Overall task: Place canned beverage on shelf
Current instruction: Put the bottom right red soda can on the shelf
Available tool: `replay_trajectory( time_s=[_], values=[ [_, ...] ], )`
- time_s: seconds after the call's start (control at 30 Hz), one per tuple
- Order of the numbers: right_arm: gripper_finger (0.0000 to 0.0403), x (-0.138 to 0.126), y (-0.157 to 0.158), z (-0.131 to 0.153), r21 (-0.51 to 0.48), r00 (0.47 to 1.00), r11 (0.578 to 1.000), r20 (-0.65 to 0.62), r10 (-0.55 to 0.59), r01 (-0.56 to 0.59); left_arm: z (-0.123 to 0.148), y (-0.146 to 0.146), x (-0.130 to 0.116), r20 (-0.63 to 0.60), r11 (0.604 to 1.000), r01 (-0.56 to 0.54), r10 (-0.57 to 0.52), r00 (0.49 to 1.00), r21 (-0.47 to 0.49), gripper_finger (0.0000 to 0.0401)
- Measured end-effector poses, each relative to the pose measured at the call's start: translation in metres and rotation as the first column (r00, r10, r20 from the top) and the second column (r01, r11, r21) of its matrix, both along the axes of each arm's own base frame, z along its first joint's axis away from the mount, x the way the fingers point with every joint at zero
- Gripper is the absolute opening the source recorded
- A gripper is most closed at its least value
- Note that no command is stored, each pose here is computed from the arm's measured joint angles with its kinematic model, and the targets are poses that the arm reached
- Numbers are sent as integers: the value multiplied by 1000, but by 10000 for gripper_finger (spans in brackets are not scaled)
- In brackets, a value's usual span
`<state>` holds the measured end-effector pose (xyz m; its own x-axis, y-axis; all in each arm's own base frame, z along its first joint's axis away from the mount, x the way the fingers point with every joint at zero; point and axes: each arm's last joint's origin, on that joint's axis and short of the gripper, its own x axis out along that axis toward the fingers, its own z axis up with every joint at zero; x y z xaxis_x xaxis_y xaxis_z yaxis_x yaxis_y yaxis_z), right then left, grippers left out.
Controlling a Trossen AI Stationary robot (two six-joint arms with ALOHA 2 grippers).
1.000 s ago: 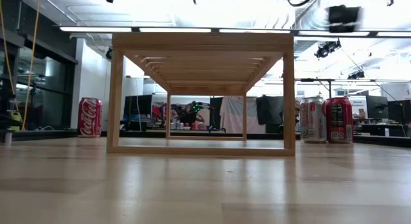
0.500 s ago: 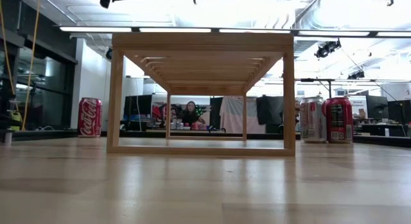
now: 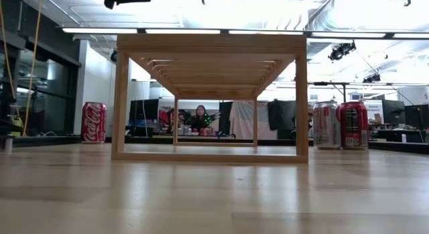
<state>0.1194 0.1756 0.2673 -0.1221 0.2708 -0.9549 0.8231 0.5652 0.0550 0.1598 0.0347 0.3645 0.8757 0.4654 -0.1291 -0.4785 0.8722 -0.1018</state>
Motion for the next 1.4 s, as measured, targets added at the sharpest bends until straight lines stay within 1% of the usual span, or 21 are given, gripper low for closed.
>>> replay_trajectory(
  time_s=[0.2, 0.33, 0.4, 0.63, 0.8, 1.1, 1.2, 1.3, 1.4],
  values=[
    [305, 4, 3, -5, -39, 1000, 999, 23, -10, 11, -2, 0, 0, -21, 1000, 1, -1, 1000, -3, 285],
    [305, 5, 4, -8, -64, 1000, 998, 17, -12, 13, -2, 0, 0, -21, 1000, 1, -1, 1000, -3, 285],
    [305, 7, 7, -12, -71, 1000, 997, 13, 8, -7, -2, 0, 0, -21, 1000, 1, -1, 1000, -3, 285],
    [305, 15, 17, -29, -112, 991, 985, -24, 131, -133, -2, 0, 0, -21, 1000, 1, -1, 1000, -3, 285],
    [306, 20, 21, -37, -144, 990, 980, -47, 130, -136, -2, 0, 0, -20, 1000, -4, 4, 1000, -2, 285],
    [305, 20, 20, -40, -168, 988, 973, -46, 150, -156, -2, 0, 0, -25, 1000, -13, 13, 1000, 8, 285],
    [292, 20, 20, -40, -170, 987, 973, -45, 153, -158, -2, 0, 0, -25, 1000, -13, 13, 1000, 8, 285],
    [264, 20, 21, -40, -163, 987, 973, -46, 156, -161, -2, 0, 0, -25, 1000, -13, 13, 1000, 8, 285],
    [263, 20, 22, -35, -138, 979, 969, -54, 197, -202, -2, 0, 0, -25, 1000, -13, 13, 1000, 8, 285]
  ],
)
